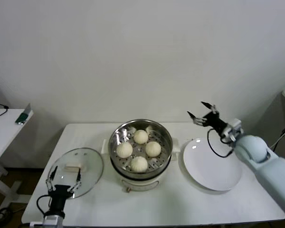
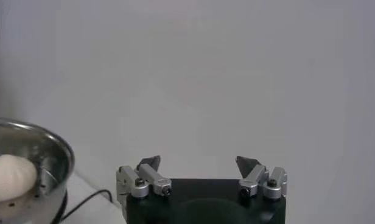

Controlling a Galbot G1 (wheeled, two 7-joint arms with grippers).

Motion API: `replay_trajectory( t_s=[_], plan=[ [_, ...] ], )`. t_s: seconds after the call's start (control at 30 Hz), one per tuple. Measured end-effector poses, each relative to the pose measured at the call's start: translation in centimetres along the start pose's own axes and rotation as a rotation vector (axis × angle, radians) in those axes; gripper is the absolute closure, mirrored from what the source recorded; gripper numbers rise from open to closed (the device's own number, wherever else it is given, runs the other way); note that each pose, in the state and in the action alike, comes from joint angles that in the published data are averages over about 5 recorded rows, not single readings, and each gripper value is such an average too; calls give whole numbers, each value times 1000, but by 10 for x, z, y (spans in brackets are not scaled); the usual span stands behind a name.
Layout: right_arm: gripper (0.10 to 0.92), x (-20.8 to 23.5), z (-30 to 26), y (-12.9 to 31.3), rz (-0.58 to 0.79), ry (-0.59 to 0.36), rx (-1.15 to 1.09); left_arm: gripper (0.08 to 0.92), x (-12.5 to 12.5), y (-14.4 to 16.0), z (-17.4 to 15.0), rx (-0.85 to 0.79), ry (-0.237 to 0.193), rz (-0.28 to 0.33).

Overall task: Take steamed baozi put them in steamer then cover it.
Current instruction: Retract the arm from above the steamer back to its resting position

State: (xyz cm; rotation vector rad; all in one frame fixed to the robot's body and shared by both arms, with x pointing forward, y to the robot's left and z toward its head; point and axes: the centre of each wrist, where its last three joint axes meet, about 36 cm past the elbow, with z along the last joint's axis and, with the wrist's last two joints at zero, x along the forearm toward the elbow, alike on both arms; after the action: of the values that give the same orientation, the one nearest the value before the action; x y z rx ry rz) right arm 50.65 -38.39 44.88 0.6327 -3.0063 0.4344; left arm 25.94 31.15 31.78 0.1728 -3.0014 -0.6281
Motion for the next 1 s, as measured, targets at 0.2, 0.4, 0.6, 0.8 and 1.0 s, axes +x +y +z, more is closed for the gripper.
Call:
replay_trajectory(
  t_s=[0.2,0.4,0.6,0.8,1.0],
  plan=[
    [200,73,78,30,114,39,-94,177,-4,7,-6,-253,2,-93],
    [200,140,134,72,186,101,-153,177,-8,15,0,-553,2,-137],
    [200,173,155,94,244,88,-173,177,-7,18,18,-859,-1,-108],
    [200,191,161,105,279,61,-179,177,-7,14,35,-1059,-19,-72],
    [200,203,161,115,292,47,-185,177,-14,9,48,-1163,-33,-45]
  ],
)
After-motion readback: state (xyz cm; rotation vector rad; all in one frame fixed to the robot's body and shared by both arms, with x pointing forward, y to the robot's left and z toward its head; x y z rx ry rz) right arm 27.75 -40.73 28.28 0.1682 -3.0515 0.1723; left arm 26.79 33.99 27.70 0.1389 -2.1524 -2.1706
